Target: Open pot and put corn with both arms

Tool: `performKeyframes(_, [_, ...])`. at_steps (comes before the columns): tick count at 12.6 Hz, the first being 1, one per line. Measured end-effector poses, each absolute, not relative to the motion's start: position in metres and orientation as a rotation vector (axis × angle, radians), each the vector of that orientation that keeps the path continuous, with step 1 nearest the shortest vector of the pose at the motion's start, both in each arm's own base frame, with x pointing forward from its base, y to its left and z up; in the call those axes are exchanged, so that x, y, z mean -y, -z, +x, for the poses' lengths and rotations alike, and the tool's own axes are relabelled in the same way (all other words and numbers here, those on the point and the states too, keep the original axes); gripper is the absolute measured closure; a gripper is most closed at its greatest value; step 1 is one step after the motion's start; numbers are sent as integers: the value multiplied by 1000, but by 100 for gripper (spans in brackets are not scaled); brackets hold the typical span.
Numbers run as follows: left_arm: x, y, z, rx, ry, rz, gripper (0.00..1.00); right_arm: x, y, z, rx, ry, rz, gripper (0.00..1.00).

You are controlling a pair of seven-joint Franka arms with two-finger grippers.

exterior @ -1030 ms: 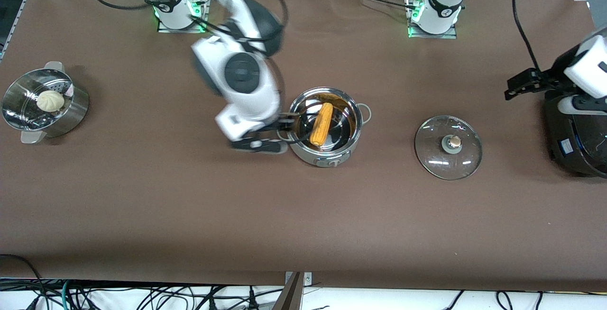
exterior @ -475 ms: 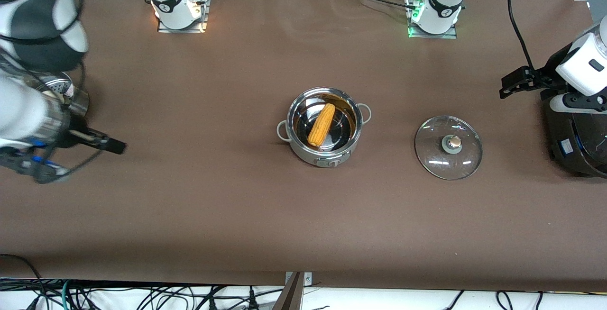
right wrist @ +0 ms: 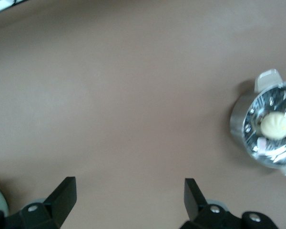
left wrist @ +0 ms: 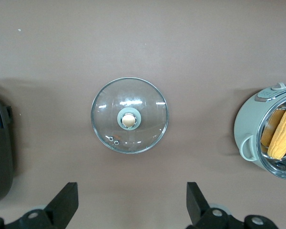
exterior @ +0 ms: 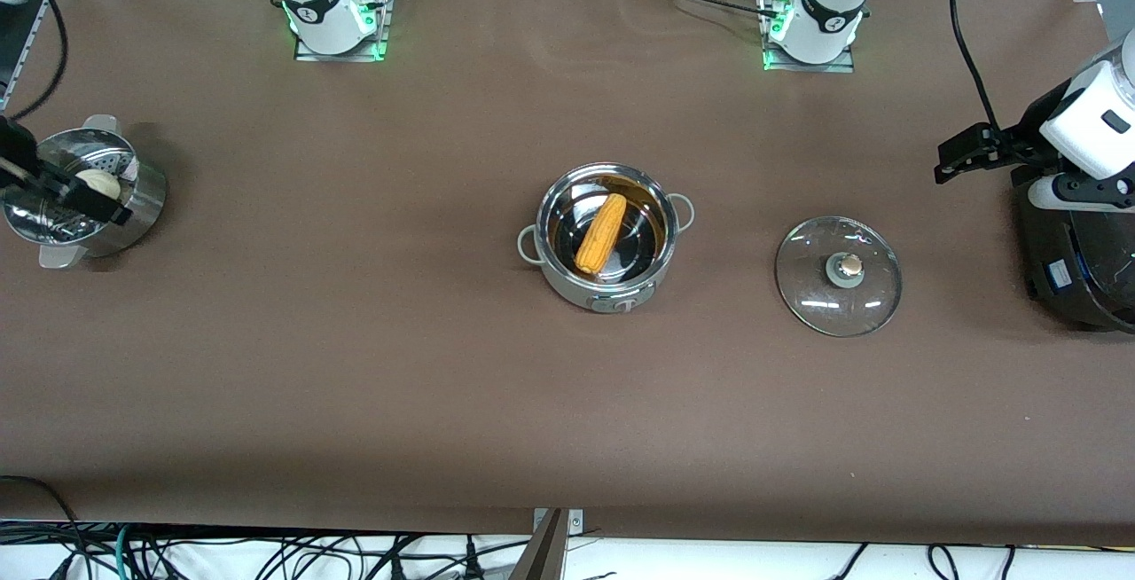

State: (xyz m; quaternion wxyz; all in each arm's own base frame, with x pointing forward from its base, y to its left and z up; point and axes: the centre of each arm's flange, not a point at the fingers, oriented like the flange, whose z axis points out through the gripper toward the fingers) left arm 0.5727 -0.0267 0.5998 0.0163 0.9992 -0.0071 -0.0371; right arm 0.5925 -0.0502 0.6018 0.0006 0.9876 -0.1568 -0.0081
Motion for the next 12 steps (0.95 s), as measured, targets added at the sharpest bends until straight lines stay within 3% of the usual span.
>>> performKeyframes(3, [27,-600,573,22,116,3107,0,88,-604,582,219,-5,3144,0])
performKeyframes(12, [25,-600,573,19,116,3107,0,79,-585,593,174,47,3149,0])
